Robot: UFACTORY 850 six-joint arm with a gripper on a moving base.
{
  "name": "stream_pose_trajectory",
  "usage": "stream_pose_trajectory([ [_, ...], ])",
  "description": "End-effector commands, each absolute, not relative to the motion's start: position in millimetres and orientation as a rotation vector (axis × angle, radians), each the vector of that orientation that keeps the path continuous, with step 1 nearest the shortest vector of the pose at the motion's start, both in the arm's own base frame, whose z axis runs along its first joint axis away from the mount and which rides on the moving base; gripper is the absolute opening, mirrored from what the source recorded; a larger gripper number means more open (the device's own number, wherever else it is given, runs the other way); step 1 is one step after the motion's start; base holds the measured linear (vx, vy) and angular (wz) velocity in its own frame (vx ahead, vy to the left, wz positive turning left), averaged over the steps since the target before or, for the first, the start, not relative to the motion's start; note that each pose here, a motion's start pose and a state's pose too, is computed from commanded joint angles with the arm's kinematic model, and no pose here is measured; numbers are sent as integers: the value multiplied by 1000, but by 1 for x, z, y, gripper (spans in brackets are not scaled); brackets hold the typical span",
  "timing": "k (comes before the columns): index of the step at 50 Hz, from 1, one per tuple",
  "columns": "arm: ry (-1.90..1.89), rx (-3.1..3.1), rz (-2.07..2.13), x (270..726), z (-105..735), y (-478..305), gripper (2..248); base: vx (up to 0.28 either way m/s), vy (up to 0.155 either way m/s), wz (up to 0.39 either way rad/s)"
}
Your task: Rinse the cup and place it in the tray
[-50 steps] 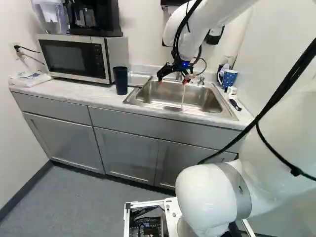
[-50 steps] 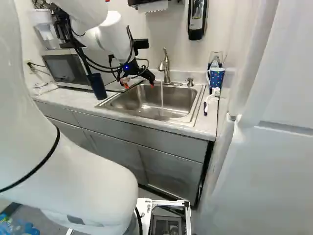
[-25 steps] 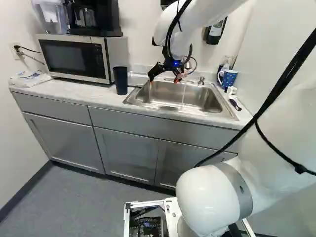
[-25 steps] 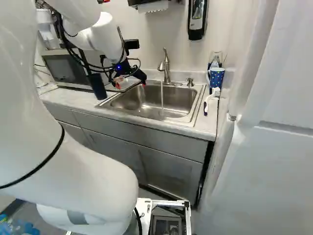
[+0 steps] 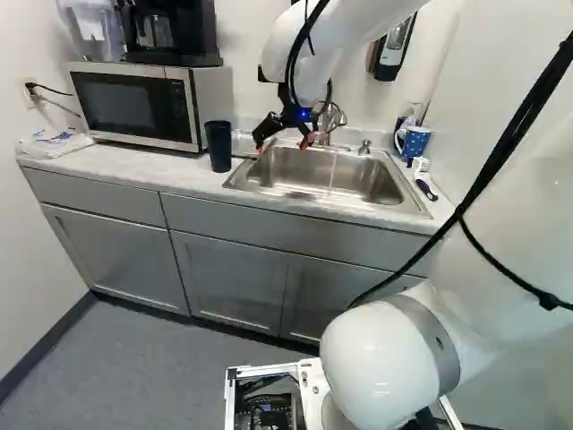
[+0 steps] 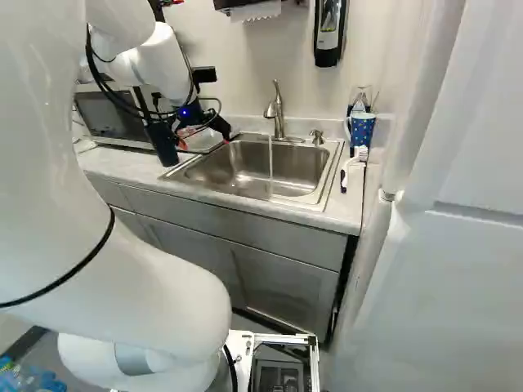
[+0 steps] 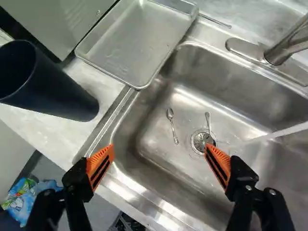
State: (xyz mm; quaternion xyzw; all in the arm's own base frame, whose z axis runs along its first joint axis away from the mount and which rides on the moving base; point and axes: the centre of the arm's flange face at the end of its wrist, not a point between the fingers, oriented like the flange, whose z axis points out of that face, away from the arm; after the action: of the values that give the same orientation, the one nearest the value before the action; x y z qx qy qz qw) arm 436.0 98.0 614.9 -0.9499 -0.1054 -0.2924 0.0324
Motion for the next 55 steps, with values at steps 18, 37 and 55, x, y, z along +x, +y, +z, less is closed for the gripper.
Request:
stream_pose_trajectory([
  [18,-416,-2897,-889,440,615,129,247,0,0,0],
  [37,-504,-2867,-877,448,614,163,247,0,0,0],
  [55,-578,-2833,-881,464,596,198,247,0,0,0],
])
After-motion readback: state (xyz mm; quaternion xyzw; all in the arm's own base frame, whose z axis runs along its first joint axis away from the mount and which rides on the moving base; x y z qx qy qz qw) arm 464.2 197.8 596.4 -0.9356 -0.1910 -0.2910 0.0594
